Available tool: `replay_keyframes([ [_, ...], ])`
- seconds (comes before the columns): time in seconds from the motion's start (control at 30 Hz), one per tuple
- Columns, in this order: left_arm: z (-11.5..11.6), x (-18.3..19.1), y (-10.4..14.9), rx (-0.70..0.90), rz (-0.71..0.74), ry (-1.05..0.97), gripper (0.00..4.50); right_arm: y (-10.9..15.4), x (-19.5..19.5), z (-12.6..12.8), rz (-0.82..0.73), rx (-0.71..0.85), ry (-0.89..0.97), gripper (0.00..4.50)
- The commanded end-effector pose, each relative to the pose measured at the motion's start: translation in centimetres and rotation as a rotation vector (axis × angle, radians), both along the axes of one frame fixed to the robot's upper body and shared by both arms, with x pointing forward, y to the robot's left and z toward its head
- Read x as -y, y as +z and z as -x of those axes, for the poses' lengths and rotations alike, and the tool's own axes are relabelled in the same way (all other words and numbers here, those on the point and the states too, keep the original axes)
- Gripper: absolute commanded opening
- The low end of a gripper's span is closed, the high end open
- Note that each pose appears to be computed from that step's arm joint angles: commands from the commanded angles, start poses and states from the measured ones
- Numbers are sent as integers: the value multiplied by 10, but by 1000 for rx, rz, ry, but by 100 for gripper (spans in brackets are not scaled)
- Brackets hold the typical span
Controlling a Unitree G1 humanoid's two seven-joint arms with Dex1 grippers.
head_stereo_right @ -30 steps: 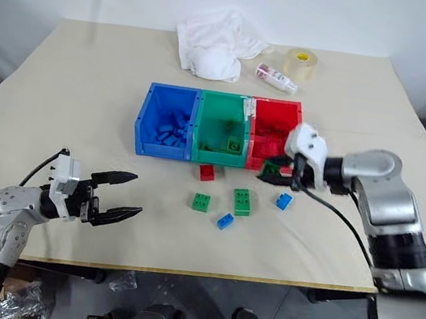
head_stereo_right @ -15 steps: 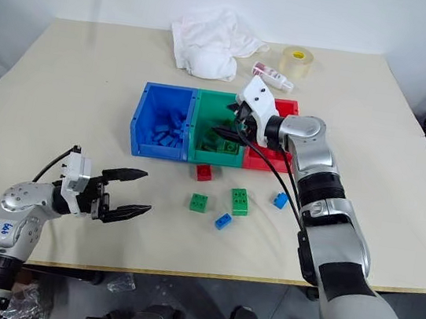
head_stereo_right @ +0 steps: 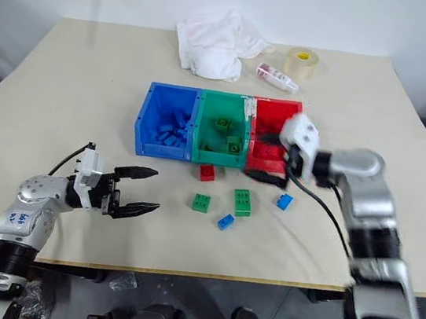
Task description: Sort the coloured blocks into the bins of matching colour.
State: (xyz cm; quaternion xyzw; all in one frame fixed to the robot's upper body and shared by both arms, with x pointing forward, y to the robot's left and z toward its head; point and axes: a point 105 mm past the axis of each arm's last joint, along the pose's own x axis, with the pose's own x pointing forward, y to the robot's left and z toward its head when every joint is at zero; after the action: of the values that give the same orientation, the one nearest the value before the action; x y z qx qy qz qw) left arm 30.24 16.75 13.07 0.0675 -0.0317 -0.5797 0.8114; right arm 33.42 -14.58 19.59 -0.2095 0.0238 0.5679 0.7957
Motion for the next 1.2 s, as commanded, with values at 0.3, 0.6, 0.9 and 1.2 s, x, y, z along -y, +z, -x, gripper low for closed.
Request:
replay_keyframes([
  [0.3, 0, -15, 5, 24, -32, 6, 450, -27, 96, 76, 133, -160, -306, 448],
  [0.6, 2, -13, 9, 38, -26, 14, 450, -45, 71, 34, 93, -158, -319, 448],
  [0.9, 13, -16, 8, 39, -19, 57, 450, -70, 57, -4, 114, -202, -340, 409],
  [1.2, 21, -21, 7, 34, -20, 95, 450, -57, 49, -5, 66, -159, -311, 145],
])
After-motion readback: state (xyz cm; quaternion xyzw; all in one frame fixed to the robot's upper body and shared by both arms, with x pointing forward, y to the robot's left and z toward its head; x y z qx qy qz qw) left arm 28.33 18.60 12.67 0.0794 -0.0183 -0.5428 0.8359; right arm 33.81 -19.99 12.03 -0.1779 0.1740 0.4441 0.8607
